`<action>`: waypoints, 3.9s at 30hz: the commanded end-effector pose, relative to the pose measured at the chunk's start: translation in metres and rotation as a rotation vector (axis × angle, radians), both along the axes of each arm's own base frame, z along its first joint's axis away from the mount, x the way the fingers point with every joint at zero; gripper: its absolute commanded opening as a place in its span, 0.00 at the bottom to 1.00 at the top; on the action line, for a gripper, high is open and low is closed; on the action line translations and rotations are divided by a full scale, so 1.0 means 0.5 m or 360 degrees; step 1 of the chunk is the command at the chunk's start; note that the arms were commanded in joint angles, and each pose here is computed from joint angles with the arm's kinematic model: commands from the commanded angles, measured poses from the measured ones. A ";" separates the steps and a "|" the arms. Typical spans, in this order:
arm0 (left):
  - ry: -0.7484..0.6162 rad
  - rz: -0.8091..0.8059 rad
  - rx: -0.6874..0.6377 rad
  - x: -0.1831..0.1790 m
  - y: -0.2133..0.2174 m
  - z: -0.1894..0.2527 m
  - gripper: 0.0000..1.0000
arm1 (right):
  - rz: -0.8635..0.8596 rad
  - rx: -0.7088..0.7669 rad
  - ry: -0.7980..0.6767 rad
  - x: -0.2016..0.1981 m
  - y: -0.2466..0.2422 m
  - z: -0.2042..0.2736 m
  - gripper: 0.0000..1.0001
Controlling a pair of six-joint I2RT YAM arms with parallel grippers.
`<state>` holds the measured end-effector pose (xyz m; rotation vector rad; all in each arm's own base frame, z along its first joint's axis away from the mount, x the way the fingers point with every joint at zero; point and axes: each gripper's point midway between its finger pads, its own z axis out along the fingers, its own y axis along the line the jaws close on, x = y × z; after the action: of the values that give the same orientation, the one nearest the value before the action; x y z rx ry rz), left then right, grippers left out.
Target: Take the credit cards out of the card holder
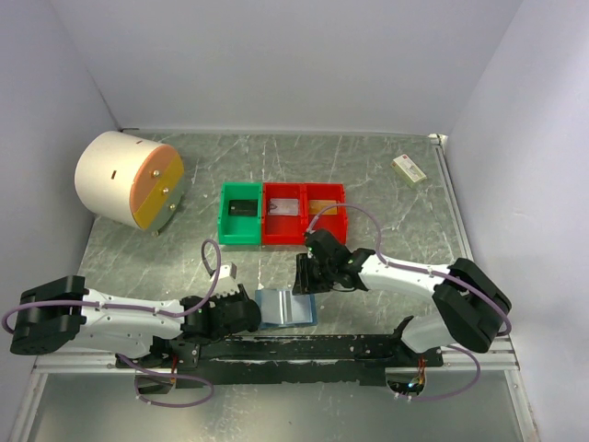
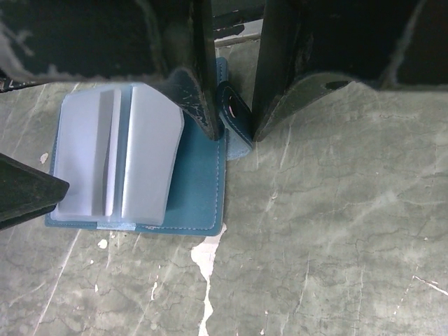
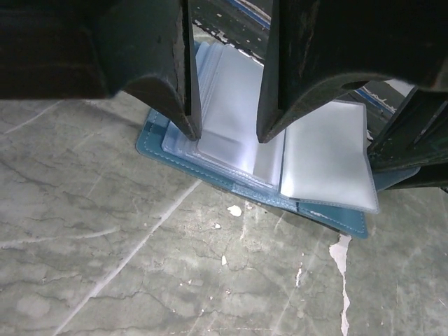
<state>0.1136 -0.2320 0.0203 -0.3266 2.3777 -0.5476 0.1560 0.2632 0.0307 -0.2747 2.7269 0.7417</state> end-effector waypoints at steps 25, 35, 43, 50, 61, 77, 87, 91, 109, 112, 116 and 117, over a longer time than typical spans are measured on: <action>0.0000 -0.0025 -0.0023 -0.003 -0.011 0.008 0.18 | -0.0145 0.0016 0.0021 -0.008 -0.016 -0.003 0.37; 0.0010 -0.0015 -0.0014 -0.004 -0.008 0.007 0.09 | -0.0173 0.0009 0.0018 -0.007 -0.023 -0.006 0.37; 0.0019 -0.0009 -0.0009 -0.005 -0.004 0.004 0.07 | -0.0190 0.0016 -0.0011 -0.008 -0.029 0.001 0.37; 0.0024 -0.0015 0.0001 -0.006 -0.008 0.001 0.07 | -0.0157 0.0025 0.0046 -0.018 -0.021 -0.018 0.36; 0.0025 -0.0021 0.0004 -0.006 -0.012 0.001 0.07 | -0.0115 0.0135 0.0029 -0.018 0.002 0.010 0.32; 0.0026 -0.0022 0.0003 -0.006 -0.014 0.001 0.07 | 0.0013 0.0322 0.0006 -0.024 0.041 0.085 0.29; 0.0023 -0.0016 -0.0017 -0.006 -0.014 0.004 0.07 | 0.0215 0.0704 0.0071 -0.053 0.121 0.152 0.35; 0.0011 -0.0016 -0.0034 -0.004 -0.017 0.011 0.10 | 0.0228 0.0713 0.0135 -0.050 0.142 0.132 0.39; 0.0015 0.0019 0.0001 -0.005 0.011 0.059 0.38 | 0.0133 0.0487 -0.0012 -0.029 0.095 0.099 0.40; -0.0007 -0.0032 -0.0011 -0.005 -0.001 0.082 0.56 | 0.0123 0.0562 -0.0087 -0.036 0.082 0.106 0.40; -0.0052 -0.0123 -0.0037 -0.005 -0.022 0.108 0.71 | 0.0027 0.0646 -0.0202 -0.026 0.066 0.114 0.41; -0.0054 -0.0136 -0.0041 -0.006 -0.025 0.113 0.72 | 0.0007 0.0651 -0.0223 -0.024 0.060 0.112 0.41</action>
<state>0.1117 -0.2371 0.0615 -0.3079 2.3762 -0.5948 0.1339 0.3012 0.0879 -0.2969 2.4591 1.2381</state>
